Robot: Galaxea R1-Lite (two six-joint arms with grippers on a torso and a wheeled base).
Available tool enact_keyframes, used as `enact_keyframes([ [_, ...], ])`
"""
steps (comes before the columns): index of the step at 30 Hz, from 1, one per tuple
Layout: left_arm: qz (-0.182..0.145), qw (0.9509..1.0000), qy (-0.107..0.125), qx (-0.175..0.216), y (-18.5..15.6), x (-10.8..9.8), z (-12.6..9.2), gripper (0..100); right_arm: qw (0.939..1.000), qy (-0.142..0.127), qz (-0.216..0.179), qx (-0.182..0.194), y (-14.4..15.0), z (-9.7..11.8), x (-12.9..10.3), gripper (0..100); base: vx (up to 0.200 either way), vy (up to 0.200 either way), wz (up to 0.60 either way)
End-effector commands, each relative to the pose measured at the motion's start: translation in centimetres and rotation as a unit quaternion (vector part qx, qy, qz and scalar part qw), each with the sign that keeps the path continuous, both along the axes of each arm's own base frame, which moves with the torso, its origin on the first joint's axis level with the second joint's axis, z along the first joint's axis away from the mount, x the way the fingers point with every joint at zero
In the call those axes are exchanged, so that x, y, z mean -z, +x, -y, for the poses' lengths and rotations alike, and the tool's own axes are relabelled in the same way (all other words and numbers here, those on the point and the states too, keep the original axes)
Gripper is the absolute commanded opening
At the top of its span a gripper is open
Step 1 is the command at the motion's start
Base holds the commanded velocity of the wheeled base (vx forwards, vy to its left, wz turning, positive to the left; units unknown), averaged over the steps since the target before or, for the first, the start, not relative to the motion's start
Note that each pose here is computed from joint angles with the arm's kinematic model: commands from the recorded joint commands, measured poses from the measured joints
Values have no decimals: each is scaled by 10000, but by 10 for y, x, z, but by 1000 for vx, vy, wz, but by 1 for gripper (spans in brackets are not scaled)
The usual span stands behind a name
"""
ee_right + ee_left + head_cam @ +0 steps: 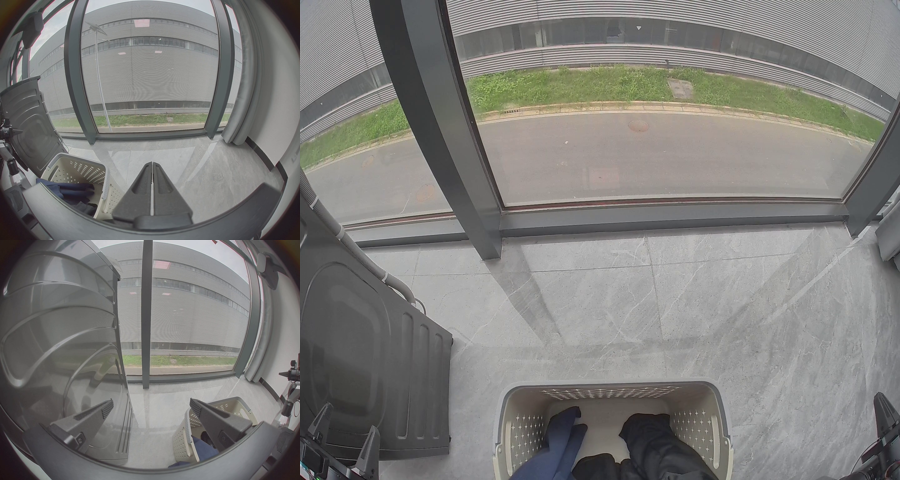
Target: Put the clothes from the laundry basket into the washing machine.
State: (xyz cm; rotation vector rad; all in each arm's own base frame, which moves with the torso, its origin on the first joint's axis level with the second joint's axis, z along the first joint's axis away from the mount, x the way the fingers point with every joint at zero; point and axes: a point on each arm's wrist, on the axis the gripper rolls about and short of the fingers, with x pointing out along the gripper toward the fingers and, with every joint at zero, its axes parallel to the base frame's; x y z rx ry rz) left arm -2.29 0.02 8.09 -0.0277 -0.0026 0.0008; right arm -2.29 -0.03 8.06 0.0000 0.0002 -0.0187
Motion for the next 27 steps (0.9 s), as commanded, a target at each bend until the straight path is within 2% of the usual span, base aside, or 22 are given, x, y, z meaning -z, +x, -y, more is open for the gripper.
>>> enact_keyframes([
  [1, -28, 10000, 0, -3, 0, 5, 0, 100, 10000, 0, -22, -2, 0, 0, 5, 0, 0, 0, 0],
  [13, -28, 10000, 0, -3, 0, 5, 0, 100, 10000, 0, -22, -2, 0, 0, 5, 0, 0, 0, 0],
  [27, -28, 10000, -7, -3, 0, 5, 0, 100, 10000, -8, -22, 6, 0, 0, 5, 0, -200, 0, 0],
])
